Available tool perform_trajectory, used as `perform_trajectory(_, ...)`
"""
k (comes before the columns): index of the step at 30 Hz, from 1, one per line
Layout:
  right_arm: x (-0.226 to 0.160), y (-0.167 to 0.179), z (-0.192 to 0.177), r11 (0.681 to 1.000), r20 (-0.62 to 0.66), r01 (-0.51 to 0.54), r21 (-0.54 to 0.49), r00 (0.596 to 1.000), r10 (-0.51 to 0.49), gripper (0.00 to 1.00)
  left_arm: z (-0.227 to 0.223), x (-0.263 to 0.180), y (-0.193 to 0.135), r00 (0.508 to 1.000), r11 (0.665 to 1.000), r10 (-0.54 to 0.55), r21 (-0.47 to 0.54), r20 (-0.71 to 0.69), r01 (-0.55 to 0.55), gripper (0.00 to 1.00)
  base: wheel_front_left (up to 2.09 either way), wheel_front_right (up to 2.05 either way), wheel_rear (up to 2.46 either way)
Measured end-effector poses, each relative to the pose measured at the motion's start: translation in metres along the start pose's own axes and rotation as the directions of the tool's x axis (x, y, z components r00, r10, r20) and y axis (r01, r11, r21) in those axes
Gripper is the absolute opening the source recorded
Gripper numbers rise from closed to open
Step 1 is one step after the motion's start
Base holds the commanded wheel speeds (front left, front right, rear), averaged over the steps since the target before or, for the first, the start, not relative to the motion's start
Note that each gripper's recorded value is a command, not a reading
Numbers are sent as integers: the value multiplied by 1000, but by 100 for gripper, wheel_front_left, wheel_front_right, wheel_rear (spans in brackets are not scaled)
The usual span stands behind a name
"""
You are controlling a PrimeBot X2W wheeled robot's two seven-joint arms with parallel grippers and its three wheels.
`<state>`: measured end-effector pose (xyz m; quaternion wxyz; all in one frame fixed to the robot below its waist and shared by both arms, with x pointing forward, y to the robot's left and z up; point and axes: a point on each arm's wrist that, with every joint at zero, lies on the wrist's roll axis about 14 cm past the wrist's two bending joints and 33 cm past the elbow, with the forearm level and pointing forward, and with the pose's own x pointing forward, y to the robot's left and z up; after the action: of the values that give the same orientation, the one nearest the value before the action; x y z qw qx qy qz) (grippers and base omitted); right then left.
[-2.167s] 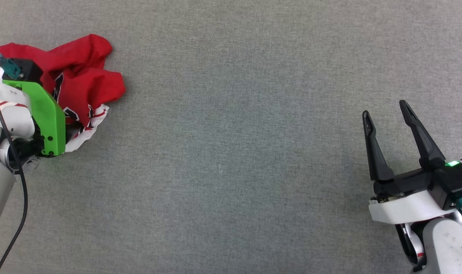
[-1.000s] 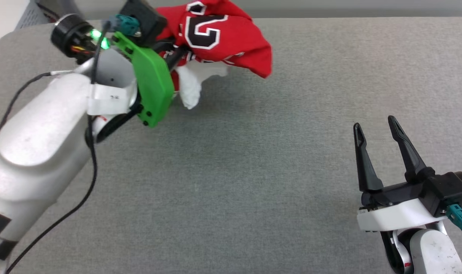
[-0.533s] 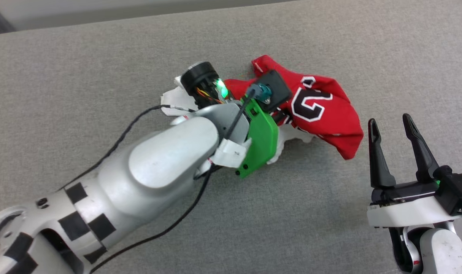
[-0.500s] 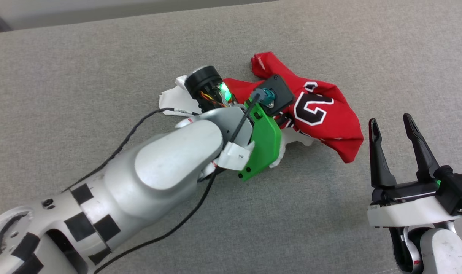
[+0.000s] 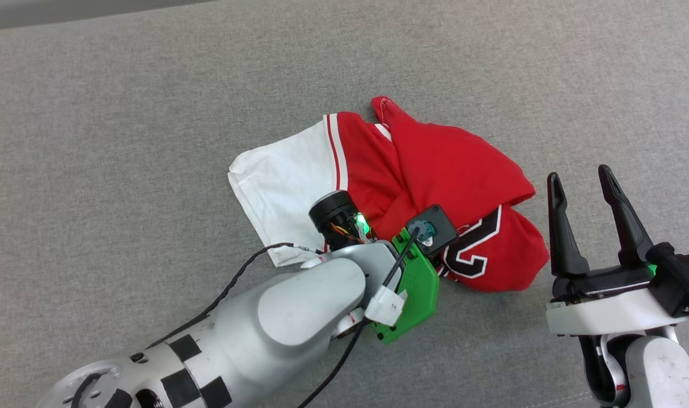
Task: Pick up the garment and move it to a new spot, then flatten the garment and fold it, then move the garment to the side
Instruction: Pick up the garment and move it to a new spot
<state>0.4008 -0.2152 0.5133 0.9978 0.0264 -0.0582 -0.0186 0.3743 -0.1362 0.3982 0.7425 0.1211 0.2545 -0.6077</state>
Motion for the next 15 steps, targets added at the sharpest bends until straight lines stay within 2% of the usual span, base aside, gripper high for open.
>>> perform_trajectory(1,0,1,1,1000,3,-2,2,1000,2,100,3,-1,3,1000,1000,12,5,25,-12,100,0,0,0)
perform_trajectory(5,-1,4,7,1000,20,-13,2,1000,13,100,30,-11,17,985,997,67,18,161,-71,100,0,0,0)
perform_trajectory(7,-3,6,10,1000,28,-18,6,999,18,100,54,-22,26,959,993,110,15,260,-118,100,0,0,0)
perform_trajectory(12,-9,13,18,999,46,-37,10,998,36,100,99,-59,51,851,964,245,-23,464,-265,100,0,0,0)
perform_trajectory(15,-13,19,22,998,55,-55,10,997,54,100,114,-92,70,769,923,350,-54,535,-382,100,0,0,0)
